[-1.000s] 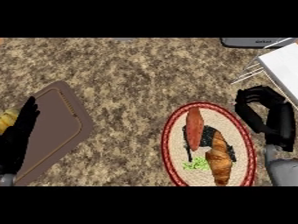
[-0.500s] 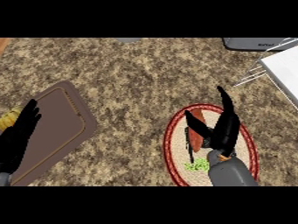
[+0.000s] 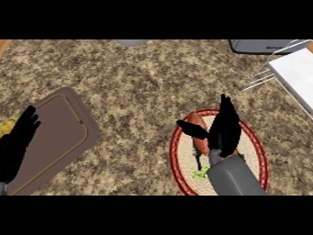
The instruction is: Pick the sweet potato from the placemat and place it in the tiered shelf
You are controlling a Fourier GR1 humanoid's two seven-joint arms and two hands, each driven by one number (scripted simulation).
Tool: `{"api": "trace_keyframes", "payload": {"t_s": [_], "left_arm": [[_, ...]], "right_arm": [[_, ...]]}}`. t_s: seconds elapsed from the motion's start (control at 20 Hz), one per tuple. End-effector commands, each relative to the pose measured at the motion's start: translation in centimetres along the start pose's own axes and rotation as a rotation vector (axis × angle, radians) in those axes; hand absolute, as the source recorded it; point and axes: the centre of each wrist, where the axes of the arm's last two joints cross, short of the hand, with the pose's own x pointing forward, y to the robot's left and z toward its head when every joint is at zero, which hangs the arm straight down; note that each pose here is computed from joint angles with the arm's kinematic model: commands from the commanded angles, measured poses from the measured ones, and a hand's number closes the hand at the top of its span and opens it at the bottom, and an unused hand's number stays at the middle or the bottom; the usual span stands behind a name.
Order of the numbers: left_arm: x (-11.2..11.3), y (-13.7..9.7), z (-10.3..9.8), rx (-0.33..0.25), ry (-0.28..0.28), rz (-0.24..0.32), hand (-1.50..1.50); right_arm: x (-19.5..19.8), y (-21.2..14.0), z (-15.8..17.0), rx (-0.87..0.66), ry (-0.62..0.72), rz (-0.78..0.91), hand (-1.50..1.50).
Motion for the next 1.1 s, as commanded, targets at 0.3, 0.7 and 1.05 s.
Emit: {"api": "trace_keyframes", "payload": {"t_s": [0.3, 0.7, 1.05], "left_arm": [[-0.4, 0.8, -0.5, -0.008, 0.002, 0.001, 0.0], [-0.2, 1.5, -0.9, -0.018, -0.007, 0.013, 0.0], [-0.7, 0.1, -0.8, -0.013, -0.016, 0.032, 0.0]], "right_arm": [[7.3, -1.5, 0.7, 0.213, 0.184, 0.548, -1.5], [10.0, -3.1, 1.1, 0.259, 0.238, 0.631, -1.5], [8.5, -3.0, 0.1, 0.287, 0.279, 0.688, -1.5]]}}
